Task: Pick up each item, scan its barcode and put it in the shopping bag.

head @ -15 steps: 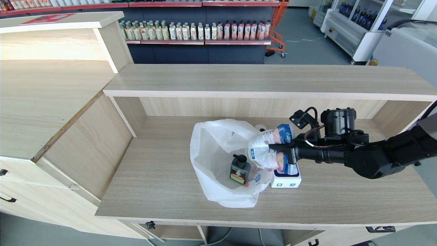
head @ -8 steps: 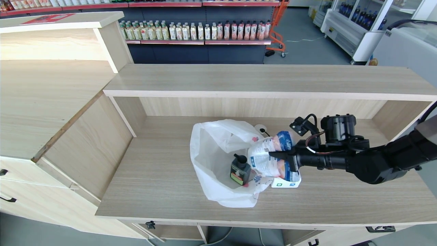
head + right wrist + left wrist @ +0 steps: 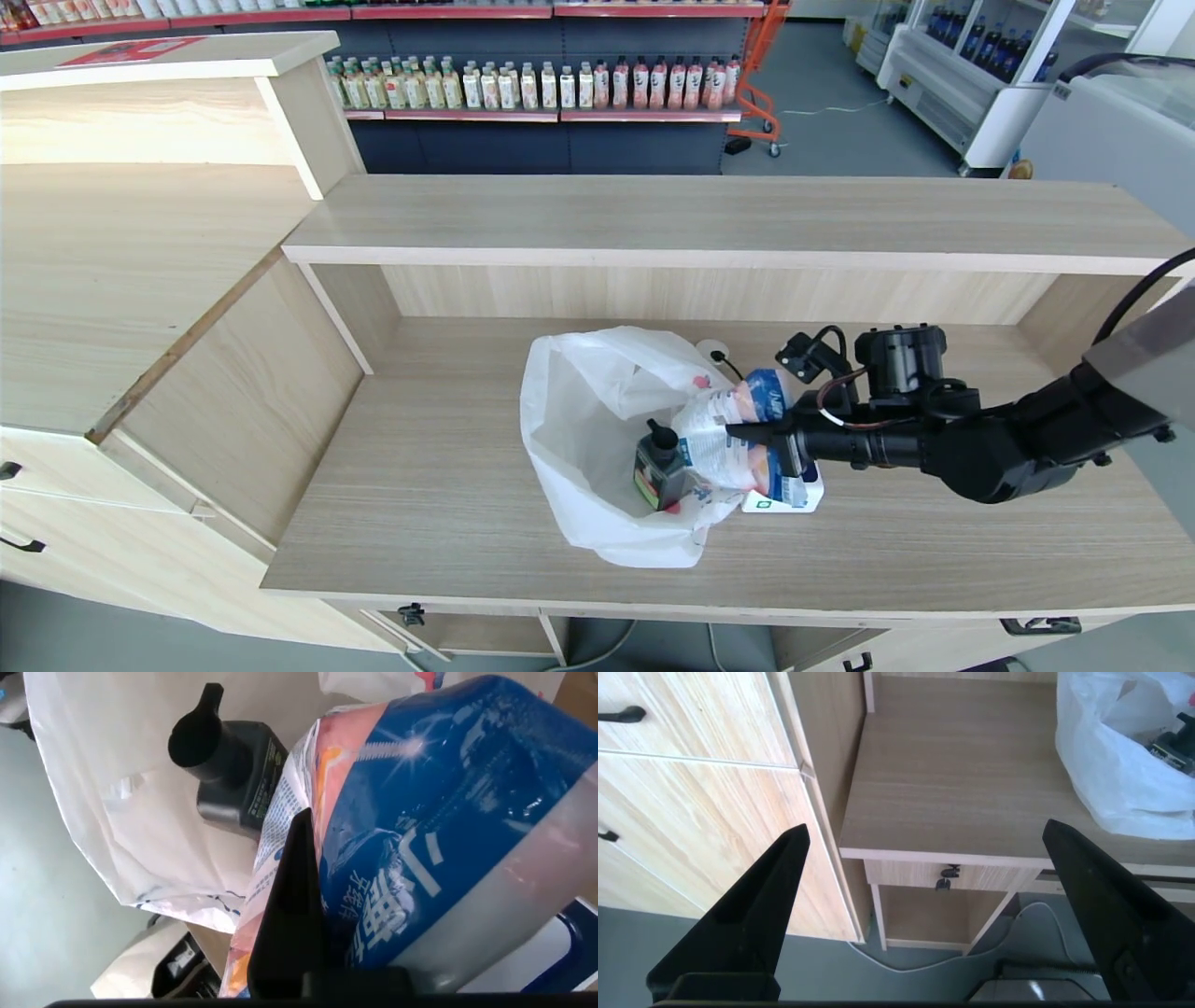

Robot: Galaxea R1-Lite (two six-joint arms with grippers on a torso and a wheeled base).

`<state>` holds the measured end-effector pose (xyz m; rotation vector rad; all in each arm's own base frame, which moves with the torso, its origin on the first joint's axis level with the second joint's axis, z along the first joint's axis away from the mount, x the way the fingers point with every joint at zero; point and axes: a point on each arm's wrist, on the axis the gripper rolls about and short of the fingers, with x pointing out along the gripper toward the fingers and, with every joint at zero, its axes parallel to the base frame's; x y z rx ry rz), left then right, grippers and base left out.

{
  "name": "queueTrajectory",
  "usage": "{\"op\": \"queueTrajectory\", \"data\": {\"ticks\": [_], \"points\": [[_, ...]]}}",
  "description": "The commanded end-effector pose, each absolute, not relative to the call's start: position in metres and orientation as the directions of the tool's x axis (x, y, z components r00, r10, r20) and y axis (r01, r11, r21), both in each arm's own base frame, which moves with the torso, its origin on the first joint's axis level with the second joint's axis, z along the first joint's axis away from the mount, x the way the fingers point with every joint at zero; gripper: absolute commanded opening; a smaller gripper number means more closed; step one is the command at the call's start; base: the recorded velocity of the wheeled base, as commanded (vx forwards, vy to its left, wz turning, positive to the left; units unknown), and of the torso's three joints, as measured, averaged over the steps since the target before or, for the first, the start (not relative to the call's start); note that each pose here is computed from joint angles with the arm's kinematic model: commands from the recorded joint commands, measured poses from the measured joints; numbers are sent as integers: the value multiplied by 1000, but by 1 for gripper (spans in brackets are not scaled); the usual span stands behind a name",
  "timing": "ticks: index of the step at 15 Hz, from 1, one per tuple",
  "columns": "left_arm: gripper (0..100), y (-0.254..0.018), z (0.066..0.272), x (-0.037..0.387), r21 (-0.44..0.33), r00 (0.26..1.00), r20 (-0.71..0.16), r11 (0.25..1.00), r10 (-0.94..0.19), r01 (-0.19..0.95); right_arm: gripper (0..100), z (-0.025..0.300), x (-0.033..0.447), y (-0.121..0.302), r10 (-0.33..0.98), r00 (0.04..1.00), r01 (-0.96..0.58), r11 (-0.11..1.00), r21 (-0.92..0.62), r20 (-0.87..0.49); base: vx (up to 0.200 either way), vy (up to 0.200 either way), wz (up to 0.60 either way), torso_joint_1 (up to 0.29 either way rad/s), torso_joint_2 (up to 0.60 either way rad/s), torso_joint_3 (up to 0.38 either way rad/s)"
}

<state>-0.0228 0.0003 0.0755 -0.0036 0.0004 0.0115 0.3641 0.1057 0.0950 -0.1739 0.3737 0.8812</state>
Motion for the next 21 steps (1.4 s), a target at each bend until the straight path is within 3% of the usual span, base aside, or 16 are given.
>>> {"op": "queueTrajectory", "data": {"ticks": [1,3,4,9,13,15,17,19,21], "points": [[100,0,75,-23,-3,1000,0,1000,12,-12,0,89,371,109,721,572,-781,625,9,-391,0,0,0,0,0,0],[100,0,75,-23,-3,1000,0,1000,12,-12,0,89,378,115,728,569,-786,618,7,-382,0,0,0,0,0,0],[100,0,75,-23,-3,1000,0,1000,12,-12,100,89,380,117,731,568,-788,615,5,-377,0,0,0,0,0,0],[100,0,75,-23,-5,1000,0,1000,11,-11,100,103,388,137,763,558,-794,605,57,-326,0,0,0,0,0,0],[100,0,75,-23,-5,1000,0,1000,12,-12,100,136,385,140,776,578,-789,611,73,-253,0,0,0,0,0,0],[100,0,75,-23,-3,1000,0,1000,12,-12,100,167,366,121,759,617,-755,645,112,-210,0,0,0,0,0,0],[100,0,75,-23,-5,1000,0,1000,12,-12,100,199,314,85,713,673,-707,699,110,-198,0,0,0,0,0,0],[100,0,75,-23,-5,1000,0,1000,12,-12,100,219,240,54,538,824,-537,841,58,-177,0,0,0,0,0,0],[100,0,75,-23,-5,1000,0,1000,12,-12,100,192,160,29,303,929,-305,952,21,-214,0,0,0,0,0,0]]}}
